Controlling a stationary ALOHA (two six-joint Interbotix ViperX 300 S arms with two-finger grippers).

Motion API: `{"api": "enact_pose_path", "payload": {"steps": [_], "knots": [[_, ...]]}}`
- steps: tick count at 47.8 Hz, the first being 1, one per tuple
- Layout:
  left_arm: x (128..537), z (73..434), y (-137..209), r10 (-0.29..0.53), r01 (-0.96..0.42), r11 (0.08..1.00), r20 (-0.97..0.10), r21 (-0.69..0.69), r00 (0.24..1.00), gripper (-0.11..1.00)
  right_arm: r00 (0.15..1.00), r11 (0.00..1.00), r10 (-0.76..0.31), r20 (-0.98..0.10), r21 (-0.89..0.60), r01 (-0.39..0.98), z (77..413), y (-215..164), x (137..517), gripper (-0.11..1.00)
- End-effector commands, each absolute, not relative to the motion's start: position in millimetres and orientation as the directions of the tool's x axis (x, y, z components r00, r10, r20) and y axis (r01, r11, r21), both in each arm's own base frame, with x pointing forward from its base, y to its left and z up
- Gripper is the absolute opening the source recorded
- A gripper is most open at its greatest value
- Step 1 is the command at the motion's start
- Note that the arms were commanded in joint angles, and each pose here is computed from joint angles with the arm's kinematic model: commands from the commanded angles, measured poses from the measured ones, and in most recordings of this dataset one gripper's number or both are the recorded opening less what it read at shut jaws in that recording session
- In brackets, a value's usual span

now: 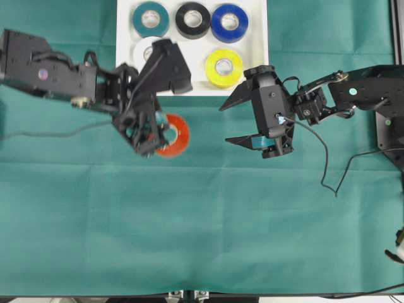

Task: Put the tape alternately from left to right into the white case.
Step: 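Lift the red tape and place it in the tray's middle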

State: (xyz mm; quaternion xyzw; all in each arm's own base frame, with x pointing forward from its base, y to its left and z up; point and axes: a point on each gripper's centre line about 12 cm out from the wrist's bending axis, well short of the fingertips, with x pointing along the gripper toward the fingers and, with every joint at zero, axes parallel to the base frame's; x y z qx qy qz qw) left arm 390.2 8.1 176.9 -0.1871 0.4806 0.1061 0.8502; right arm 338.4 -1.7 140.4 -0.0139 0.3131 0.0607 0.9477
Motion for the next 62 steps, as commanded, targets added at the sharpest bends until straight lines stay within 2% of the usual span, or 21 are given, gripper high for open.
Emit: {"api": "enact_pose_path", "payload": {"steps": [1, 16, 30, 53, 62], "knots": [[397.4, 200.1, 24.4, 0.028, -0.349, 0.91, -0.81, -0.221, 0.585, -0.03, 0.822, 0.991, 0.113, -0.558, 0.009, -0.13, 153.7, -0.2, 342.8, 0.84], [404.7, 197.6, 73.7, 0.111, -0.346, 0.925, -0.757, -0.159, 0.644, -0.03, 0.823, 0.991, 0.113, -0.557, 0.008, -0.13, 154.2, -0.2, 342.7, 0.84], [407.8, 176.9, 114.0, 0.172, -0.405, 0.905, -0.754, -0.134, 0.634, -0.03, 0.821, 0.991, 0.114, -0.559, 0.008, -0.133, 153.2, 0.3, 342.3, 0.84], [422.5, 150.6, 141.0, 0.197, -0.421, 0.901, -0.769, -0.102, 0.608, -0.03, 0.82, 0.991, 0.114, -0.56, 0.009, -0.132, 152.7, 0.3, 341.9, 0.84], [421.2, 152.6, 146.3, 0.207, -0.42, 0.903, -0.765, -0.091, 0.61, -0.03, 0.822, 0.991, 0.114, -0.558, 0.009, -0.132, 153.7, 0.3, 342.3, 0.84]]}}
